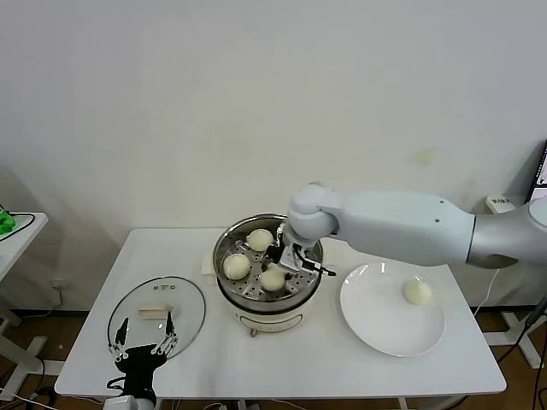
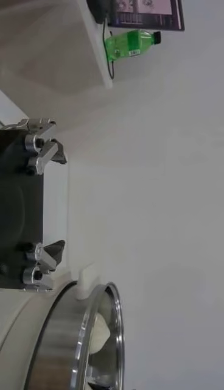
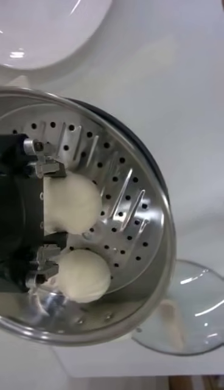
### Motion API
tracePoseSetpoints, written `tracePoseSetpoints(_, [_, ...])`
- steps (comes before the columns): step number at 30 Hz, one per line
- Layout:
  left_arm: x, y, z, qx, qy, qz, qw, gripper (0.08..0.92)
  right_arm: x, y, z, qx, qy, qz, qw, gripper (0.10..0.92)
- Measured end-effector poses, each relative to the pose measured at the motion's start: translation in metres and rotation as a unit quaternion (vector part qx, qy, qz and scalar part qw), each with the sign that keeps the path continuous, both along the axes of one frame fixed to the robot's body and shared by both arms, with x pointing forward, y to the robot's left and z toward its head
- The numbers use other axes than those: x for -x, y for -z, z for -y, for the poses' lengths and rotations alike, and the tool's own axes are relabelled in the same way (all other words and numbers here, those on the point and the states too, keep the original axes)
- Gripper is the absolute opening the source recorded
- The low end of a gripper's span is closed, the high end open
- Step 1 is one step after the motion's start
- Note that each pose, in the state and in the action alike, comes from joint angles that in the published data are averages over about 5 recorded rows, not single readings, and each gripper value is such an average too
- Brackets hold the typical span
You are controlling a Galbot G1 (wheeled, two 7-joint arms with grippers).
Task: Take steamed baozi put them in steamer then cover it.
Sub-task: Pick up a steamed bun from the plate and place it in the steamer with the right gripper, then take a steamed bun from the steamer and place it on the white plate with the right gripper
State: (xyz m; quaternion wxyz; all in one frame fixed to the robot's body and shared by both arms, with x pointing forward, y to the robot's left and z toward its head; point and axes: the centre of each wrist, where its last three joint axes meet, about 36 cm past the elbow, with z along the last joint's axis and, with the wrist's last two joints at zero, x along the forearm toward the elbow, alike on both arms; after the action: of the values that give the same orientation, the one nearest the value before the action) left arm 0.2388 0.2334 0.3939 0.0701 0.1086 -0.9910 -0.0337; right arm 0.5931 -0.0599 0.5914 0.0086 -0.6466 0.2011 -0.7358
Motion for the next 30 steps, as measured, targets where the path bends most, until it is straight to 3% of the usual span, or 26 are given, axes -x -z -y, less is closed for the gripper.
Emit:
tracePoseSetpoints(12, [0.000, -0.001, 0.000, 0.001, 0.000, 0.002, 1.000, 0.823, 0.001, 0.003, 0.001, 0.000, -0.004, 0.000, 1.000, 0.571])
tracePoseSetpoints(15, [0.000, -0.001, 0.000, 0.001, 0.001, 0.002, 1.000, 0.823, 0.000, 0.003, 0.001, 0.000, -0.003, 0.002, 1.000, 0.613])
tracePoseSetpoints(22, [0.000, -0.002, 0.001, 0.000, 0.001, 0.003, 1.000, 0.823, -0.005, 0.000, 0.004, -0.006, 0.002, 0.008, 1.000, 0.795])
tracePoseSetpoints(30, [-0.001, -0.003, 0.002, 0.000, 0.003, 0.004, 1.000, 0.823, -0.016, -0.018, 0.014, -0.019, 0.024, 0.019, 0.999, 0.822])
